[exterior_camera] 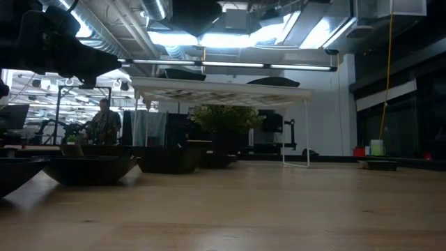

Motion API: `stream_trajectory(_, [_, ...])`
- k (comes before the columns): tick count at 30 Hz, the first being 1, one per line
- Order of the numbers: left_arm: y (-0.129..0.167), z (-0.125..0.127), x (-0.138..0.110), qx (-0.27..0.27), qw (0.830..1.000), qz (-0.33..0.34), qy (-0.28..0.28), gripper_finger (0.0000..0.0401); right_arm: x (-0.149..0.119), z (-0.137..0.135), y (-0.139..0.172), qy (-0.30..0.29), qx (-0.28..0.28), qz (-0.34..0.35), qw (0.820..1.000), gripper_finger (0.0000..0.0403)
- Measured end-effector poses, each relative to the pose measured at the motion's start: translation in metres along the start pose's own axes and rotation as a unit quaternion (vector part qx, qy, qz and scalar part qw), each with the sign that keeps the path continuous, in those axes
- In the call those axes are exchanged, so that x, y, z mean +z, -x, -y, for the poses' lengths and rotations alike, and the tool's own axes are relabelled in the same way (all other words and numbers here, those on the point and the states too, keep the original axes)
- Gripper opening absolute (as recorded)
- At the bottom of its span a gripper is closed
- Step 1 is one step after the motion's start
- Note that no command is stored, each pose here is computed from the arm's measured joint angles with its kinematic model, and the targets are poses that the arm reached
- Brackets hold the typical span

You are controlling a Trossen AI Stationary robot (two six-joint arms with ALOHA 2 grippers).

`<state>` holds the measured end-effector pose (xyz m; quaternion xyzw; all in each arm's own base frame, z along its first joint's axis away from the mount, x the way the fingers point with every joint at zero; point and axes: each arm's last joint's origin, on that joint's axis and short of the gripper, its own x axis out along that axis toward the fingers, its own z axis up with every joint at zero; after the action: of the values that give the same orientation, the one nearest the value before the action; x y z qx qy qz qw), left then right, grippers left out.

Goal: Pick & Place Mini shaped plates
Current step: Stack the distorted square plate on top of the distorted square plate on the shelf

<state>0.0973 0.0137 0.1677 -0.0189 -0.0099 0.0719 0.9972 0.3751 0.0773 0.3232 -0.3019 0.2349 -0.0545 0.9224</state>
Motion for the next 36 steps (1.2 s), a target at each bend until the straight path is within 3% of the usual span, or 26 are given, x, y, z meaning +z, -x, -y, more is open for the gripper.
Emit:
stream_trajectory(5, [0.0, 0.0, 0.0, 0.0, 1.0, 0.0, 0.0, 0.01, -0.007, 0.019, -0.008, 0.058, -0.024, -0.003, 0.998, 0.0005])
stream_trajectory(12, [0.0, 0.0, 0.0, 0.0, 1.0, 0.0, 0.0, 0.01, -0.023, 0.039, -0.023, 0.213, -0.005, -0.015, 0.977, 0.0005])
stream_trajectory(26, [0.0, 0.0, 0.0, 0.0, 1.0, 0.0, 0.0, 0.01, -0.058, 0.065, -0.059, 0.212, 0.008, -0.042, 0.976, 0.0005])
stream_trajectory(36, [0.0, 0.0, 0.0, 0.0, 1.0, 0.0, 0.0, 0.01, -0.063, 0.07, -0.063, 0.205, 0.018, -0.031, 0.978, 0.0016])
